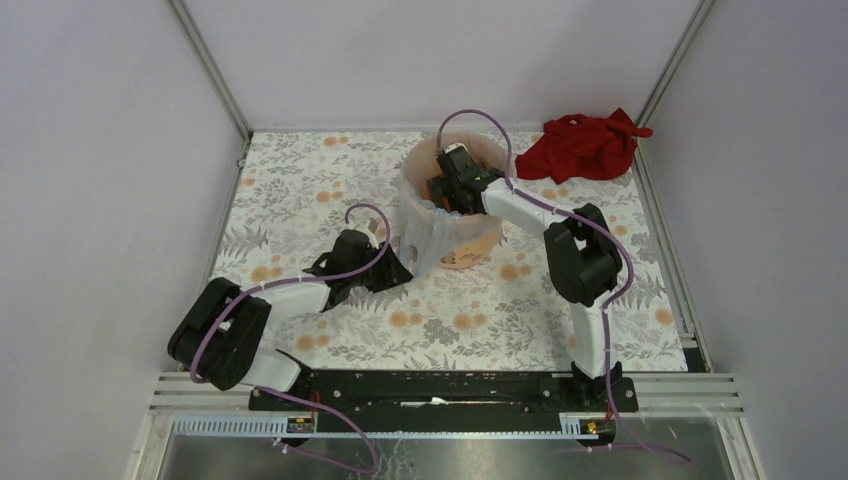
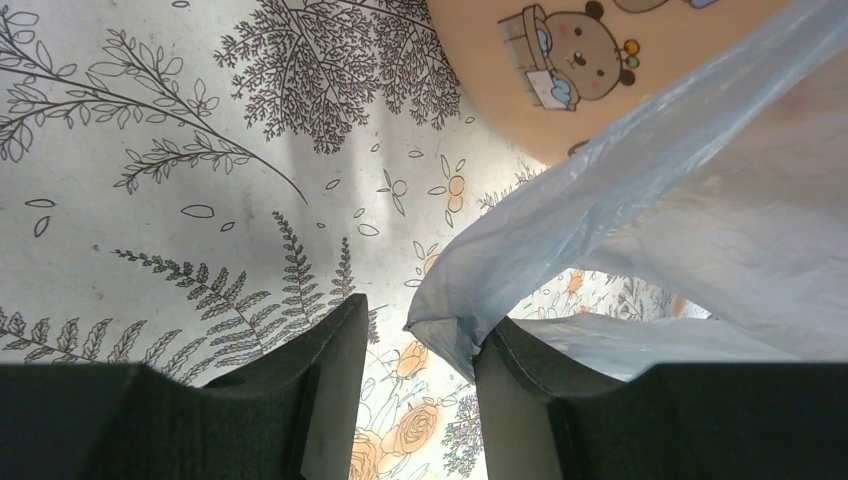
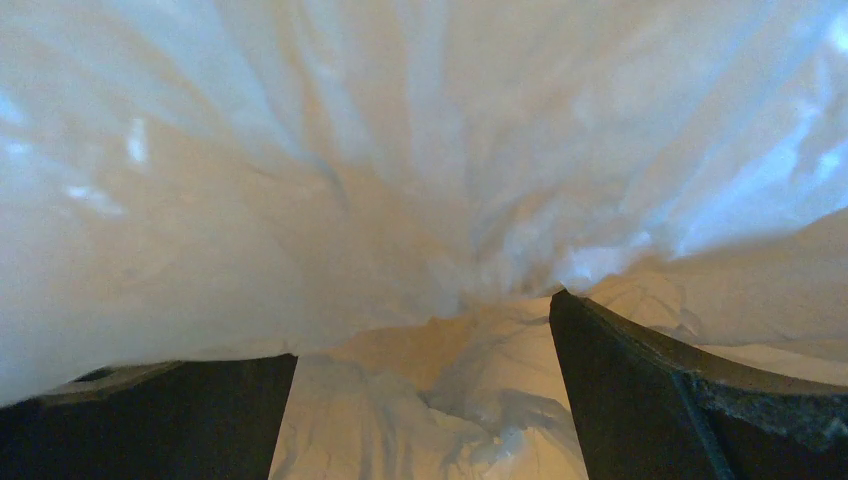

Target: Put the trash bags into the trash bin

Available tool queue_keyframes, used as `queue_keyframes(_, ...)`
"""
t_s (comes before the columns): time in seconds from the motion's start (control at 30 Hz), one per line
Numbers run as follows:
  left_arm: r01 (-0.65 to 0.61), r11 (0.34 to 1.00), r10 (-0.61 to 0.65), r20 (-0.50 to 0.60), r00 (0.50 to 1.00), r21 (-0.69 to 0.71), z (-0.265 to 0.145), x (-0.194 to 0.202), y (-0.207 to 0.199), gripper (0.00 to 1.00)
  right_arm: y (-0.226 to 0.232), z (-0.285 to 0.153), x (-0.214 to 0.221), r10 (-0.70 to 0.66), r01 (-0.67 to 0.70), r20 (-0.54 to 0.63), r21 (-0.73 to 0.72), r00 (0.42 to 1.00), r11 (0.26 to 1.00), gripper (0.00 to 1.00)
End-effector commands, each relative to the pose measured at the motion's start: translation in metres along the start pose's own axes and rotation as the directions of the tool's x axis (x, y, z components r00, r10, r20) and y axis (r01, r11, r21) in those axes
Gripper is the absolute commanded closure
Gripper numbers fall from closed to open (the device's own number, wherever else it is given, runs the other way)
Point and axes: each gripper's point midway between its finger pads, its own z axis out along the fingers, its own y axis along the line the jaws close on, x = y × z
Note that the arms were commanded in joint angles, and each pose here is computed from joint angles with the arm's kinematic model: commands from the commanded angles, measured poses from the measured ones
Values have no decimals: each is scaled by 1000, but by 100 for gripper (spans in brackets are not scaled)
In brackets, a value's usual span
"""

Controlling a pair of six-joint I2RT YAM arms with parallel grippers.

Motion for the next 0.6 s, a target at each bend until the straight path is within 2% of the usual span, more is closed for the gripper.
queue_keyframes(0.0, -28, 999, 27, 31, 999, 33, -3, -10, -12, 54, -18, -7, -38, 23, -33, 107, 89, 994, 996, 0)
queue_keyframes(0.2, -43, 998, 42, 42, 998, 35, -7, -15, -18, 49, 18, -37, -35, 66, -59, 67, -102, 996, 993, 0)
queue_keyframes(0.37, -81, 996, 79, 67, 995, 24, -23, -23, -25, 41, 7, -80, -40, 99, -90, 83, -100, 992, 991, 0)
queue_keyframes(0.57, -134, 991, 131, 115, 985, 21, -43, -34, -36, 31, 9, -132, -55, 118, -96, 118, -181, 986, 979, 0)
